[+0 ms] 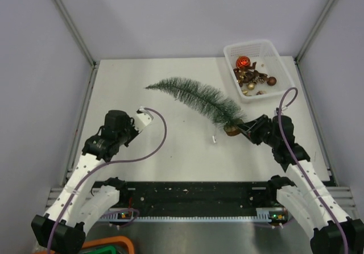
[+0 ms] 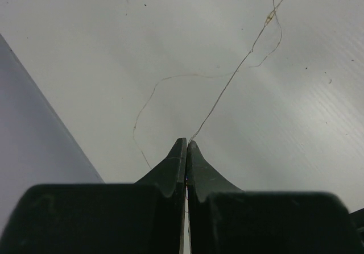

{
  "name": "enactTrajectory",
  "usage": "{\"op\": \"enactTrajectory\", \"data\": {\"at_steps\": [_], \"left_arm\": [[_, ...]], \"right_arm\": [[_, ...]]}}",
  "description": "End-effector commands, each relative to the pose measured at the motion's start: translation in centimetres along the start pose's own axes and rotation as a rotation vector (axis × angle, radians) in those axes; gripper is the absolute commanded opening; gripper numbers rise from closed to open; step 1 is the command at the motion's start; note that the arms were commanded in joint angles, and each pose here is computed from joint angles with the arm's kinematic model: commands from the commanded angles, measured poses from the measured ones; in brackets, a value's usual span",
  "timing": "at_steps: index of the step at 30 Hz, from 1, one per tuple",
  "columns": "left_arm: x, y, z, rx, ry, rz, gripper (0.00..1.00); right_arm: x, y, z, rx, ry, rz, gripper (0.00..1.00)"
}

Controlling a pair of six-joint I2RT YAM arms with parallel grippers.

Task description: Decorate the small christmas tree

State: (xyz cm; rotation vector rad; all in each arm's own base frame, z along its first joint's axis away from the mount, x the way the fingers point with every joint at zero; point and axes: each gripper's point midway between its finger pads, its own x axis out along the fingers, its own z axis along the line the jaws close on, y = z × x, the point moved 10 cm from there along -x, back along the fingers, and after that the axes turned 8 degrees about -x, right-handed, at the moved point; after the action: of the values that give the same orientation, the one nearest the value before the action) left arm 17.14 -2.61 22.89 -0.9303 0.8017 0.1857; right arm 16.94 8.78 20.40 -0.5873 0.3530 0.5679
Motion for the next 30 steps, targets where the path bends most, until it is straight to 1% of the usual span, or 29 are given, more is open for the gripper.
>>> {"op": "enactTrajectory", "data": {"at_steps": [1, 5, 9, 14, 16, 20, 24, 30], "left_arm": [[-0.9, 0.6, 0.3, 0.081, -0.04, -0.013, 0.0], [-2.6, -0.7, -0.3, 0.119, 0.1, -0.118, 0.0], [-5.4, -3.6, -0.5, 0.129, 0.248, -0.217, 0.0], [-7.9, -6.0, -0.8, 0.132, 0.361, -0.251, 0.0], [-8.4, -6.3, -1.1, 0.132, 0.398, -0.247, 0.0], [-8.8, -6.5, -1.8, 0.147, 0.46, -0.222, 0.0], [-9.1, -7.3, -1.4, 0.205, 0.412, -0.234, 0.0], [-9.0, -10.0, 1.2, 0.316, 0.181, -0.36, 0.0]], "right_arm": [[-0.5, -1.8, 2.1, -0.009, -0.089, -0.104, 0.0], [-1.0, -3.6, 2.9, -0.113, 0.012, -0.206, 0.0], [-0.7, -4.7, 3.6, -0.261, 0.187, -0.319, 0.0], [0.8, -3.6, 5.0, -0.424, 0.319, -0.371, 0.0], [1.5, -2.9, 5.6, -0.478, 0.348, -0.381, 0.0], [2.6, -2.7, 6.5, -0.576, 0.426, -0.409, 0.0], [2.4, -2.9, 7.6, -0.69, 0.47, -0.446, 0.0], [1.3, -1.6, 7.5, -0.943, 0.473, -0.425, 0.0]]}}
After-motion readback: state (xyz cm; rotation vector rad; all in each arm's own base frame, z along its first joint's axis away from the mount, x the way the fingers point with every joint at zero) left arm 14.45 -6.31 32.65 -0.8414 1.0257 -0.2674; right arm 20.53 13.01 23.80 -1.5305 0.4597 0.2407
